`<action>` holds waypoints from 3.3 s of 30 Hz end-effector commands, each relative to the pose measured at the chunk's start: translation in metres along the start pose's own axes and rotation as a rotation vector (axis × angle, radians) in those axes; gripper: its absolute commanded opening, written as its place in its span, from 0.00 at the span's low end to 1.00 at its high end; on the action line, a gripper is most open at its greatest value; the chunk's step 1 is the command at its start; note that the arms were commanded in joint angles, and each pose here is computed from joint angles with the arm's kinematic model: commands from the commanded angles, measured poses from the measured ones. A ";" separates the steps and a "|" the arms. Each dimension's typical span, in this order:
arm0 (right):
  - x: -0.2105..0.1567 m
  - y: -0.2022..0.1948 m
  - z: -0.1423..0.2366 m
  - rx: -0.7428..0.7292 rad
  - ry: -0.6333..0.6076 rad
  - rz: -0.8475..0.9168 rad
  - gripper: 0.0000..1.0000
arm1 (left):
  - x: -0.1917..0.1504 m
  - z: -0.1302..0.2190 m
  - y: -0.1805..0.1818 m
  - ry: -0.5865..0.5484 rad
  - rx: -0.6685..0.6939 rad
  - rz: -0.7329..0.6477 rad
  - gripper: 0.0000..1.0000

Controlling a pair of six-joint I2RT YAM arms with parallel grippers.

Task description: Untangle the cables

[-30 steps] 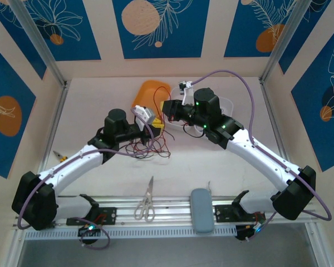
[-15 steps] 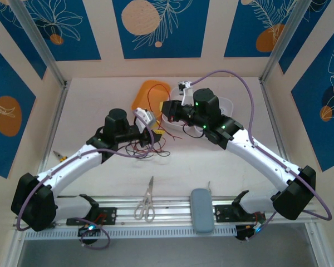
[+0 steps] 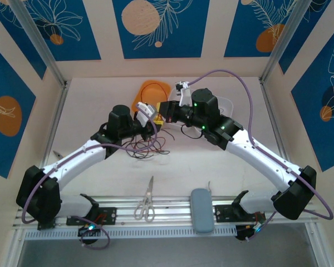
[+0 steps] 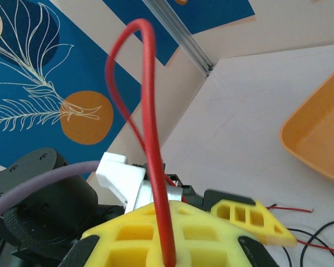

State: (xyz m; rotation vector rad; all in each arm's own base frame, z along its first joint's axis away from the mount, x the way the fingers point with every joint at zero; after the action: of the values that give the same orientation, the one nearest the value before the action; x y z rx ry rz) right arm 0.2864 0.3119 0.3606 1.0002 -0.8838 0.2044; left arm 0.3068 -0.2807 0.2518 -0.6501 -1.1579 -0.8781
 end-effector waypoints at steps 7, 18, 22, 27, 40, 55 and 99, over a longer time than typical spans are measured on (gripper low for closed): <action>-0.008 -0.019 0.012 -0.078 -0.002 0.015 0.28 | 0.045 0.020 0.016 -0.122 0.117 0.034 0.00; -0.091 -0.074 0.021 -0.160 -0.018 0.197 0.68 | 0.072 0.041 0.021 -0.143 0.159 0.195 0.00; -0.110 -0.071 -0.006 -0.144 -0.054 0.331 0.73 | 0.079 0.045 0.018 -0.150 0.143 0.255 0.00; -0.108 -0.066 -0.042 -0.143 -0.172 0.478 0.77 | 0.083 0.050 0.014 -0.124 0.130 0.309 0.00; -0.081 -0.077 -0.097 -0.260 -0.336 0.572 0.57 | 0.082 0.062 0.002 -0.086 0.089 0.397 0.00; -0.133 -0.118 -0.069 -0.311 -0.157 0.427 0.00 | 0.117 0.082 0.025 -0.162 0.206 0.294 0.00; -0.051 -0.146 0.161 -0.784 -0.258 -0.030 0.84 | -0.059 -0.171 0.052 0.664 -0.038 0.264 0.00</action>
State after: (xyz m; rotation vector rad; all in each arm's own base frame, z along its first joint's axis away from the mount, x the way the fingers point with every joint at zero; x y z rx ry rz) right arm 0.2411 0.1200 0.2593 0.3088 -1.0380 -0.2638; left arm 0.4345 -0.3762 0.1576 -0.4862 -0.4943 -0.7717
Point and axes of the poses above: each hand's point on the last joint's axis, 136 mm out from that joint toward the fingers, its own z axis back along the fingers, its own y axis along the line the jaws close on, x = y × z, the point moved 1 cm from there along z, back along the fingers, and after that the axes turned 1 degree about -z, right-handed, at the moved point
